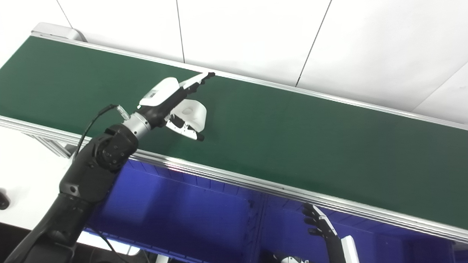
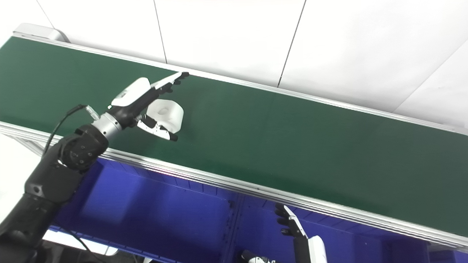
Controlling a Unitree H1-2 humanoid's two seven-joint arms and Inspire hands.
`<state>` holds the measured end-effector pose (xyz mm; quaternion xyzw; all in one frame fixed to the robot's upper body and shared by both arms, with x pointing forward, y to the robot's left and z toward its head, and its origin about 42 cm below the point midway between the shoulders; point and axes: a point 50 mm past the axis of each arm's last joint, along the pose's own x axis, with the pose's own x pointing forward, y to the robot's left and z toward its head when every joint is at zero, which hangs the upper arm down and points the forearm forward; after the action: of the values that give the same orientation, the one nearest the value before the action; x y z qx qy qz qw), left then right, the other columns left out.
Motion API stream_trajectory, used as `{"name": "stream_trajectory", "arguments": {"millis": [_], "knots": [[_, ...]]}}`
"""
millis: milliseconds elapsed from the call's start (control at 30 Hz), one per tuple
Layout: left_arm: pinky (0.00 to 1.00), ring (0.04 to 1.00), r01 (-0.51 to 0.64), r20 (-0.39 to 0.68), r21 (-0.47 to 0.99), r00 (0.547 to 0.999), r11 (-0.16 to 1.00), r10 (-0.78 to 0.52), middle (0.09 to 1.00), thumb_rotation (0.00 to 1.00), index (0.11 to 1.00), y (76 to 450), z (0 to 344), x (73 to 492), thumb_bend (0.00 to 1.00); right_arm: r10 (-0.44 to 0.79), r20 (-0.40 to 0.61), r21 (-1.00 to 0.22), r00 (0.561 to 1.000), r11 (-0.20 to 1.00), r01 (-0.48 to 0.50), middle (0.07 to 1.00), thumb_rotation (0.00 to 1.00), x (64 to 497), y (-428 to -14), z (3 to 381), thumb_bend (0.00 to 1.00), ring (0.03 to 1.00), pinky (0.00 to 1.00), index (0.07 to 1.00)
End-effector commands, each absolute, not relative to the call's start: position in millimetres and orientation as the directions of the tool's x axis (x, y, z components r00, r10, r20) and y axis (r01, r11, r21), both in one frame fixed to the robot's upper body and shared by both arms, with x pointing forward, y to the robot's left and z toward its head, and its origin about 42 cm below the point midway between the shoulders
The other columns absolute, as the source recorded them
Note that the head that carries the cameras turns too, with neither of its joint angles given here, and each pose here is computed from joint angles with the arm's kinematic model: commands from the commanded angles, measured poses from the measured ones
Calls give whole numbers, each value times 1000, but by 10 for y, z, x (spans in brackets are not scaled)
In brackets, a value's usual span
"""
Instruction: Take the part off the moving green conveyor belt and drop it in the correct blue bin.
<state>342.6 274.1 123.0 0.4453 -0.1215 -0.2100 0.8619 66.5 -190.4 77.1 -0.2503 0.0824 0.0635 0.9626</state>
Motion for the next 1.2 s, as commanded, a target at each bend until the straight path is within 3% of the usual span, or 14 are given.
{"name": "stream_trajectory", "arguments": {"millis": [0,300,400,500,533,567,633,1167], "knots": [[866,950,170,96,839,889,517,-448,979,114,1000,2722,1361,3541,779,87,-118,-470,989,873,-133,828,275,649,-1888,882,799,799,736,852],[902,926,116,103,856,917,504,-385,945,5,962,2548,1047,3531,745,88,-110,-464,990,876,-129,822,264,629,-1898,883,794,786,707,848],[852,895,109,111,847,921,521,-373,916,0,937,2477,963,3523,750,86,-115,-458,990,880,-129,826,266,623,-1900,888,794,791,712,849],[655,739,99,144,811,921,576,-362,788,0,802,2389,905,3505,705,84,-115,-465,990,876,-128,824,274,621,-1904,893,792,786,700,849],[564,650,96,161,796,918,597,-362,712,0,745,2366,888,3500,674,84,-115,-465,990,876,-129,824,281,620,-1905,896,793,787,700,849],[493,574,96,175,784,914,613,-367,579,0,664,2346,872,3495,587,86,-111,-463,990,877,-128,826,275,621,-1907,895,792,790,707,849],[429,501,106,187,766,907,634,-378,491,0,555,2311,845,3482,528,87,-112,-461,990,878,-129,825,273,622,-1908,894,789,788,709,852],[399,478,169,153,782,881,600,-448,473,0,515,2295,959,3394,514,82,-113,-464,990,877,-125,825,285,613,-1897,922,784,788,706,855]]}}
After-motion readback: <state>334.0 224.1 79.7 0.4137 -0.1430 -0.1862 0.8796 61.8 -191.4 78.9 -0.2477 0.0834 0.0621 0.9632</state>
